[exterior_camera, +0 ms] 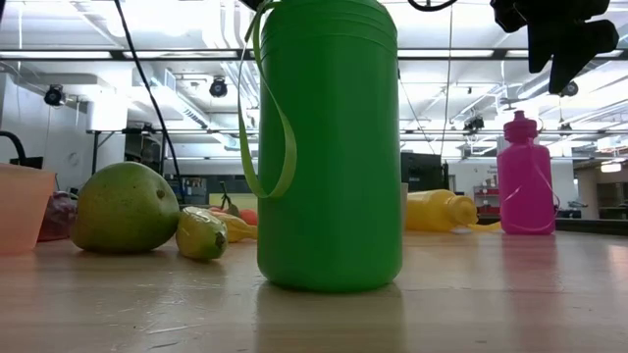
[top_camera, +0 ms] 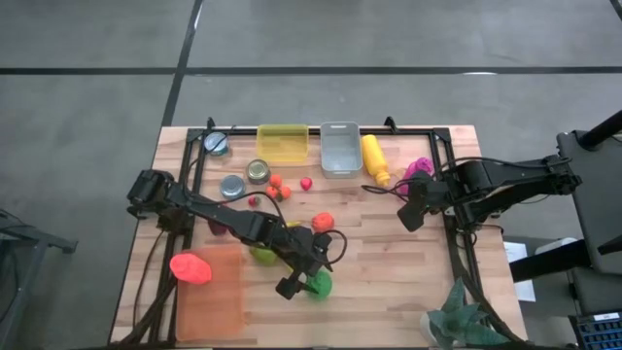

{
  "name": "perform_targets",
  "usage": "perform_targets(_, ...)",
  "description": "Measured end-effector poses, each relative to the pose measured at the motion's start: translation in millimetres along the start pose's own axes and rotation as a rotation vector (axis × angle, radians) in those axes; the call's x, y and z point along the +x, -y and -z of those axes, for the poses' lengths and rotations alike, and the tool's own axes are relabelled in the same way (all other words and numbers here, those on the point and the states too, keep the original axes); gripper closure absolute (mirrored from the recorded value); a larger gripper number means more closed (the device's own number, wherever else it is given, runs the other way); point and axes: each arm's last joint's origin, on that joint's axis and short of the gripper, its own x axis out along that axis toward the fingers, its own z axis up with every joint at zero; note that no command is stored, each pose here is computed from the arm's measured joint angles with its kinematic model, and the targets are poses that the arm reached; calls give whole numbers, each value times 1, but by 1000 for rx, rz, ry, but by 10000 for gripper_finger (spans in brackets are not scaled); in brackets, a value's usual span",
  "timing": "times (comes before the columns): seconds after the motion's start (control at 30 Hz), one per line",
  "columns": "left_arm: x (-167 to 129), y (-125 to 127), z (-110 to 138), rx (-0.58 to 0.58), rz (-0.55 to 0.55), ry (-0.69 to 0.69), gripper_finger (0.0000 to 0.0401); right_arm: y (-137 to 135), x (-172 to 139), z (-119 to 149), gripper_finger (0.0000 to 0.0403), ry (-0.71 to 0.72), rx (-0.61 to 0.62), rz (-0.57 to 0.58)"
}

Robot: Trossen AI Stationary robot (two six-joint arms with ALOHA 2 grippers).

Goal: Pick & Place Food Item
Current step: Put the green tumbler into the orange bin

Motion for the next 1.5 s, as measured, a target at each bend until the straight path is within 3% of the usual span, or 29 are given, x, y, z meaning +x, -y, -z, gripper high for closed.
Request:
perform_targets(0.3, 0, 0, 0, 3, 0, 1, 194, 0, 0, 0, 99, 1, 0, 0)
perform_targets(0.73, -1, 1, -1, -15, 24, 7, 194, 0, 0, 0, 99, 0, 1, 0)
perform_targets(1.03, -23, 7, -12, -124, -68, 5, 194, 0, 0, 0, 99, 0, 1, 0)
perform_targets(1.27, -61, 35, -33, -207, -146, 12, 194, 0, 0, 0, 99, 0, 0, 0)
perform_targets(1.5, -99, 79, -48, -310, -229, 48, 194, 0, 0, 0, 99, 0, 0, -1)
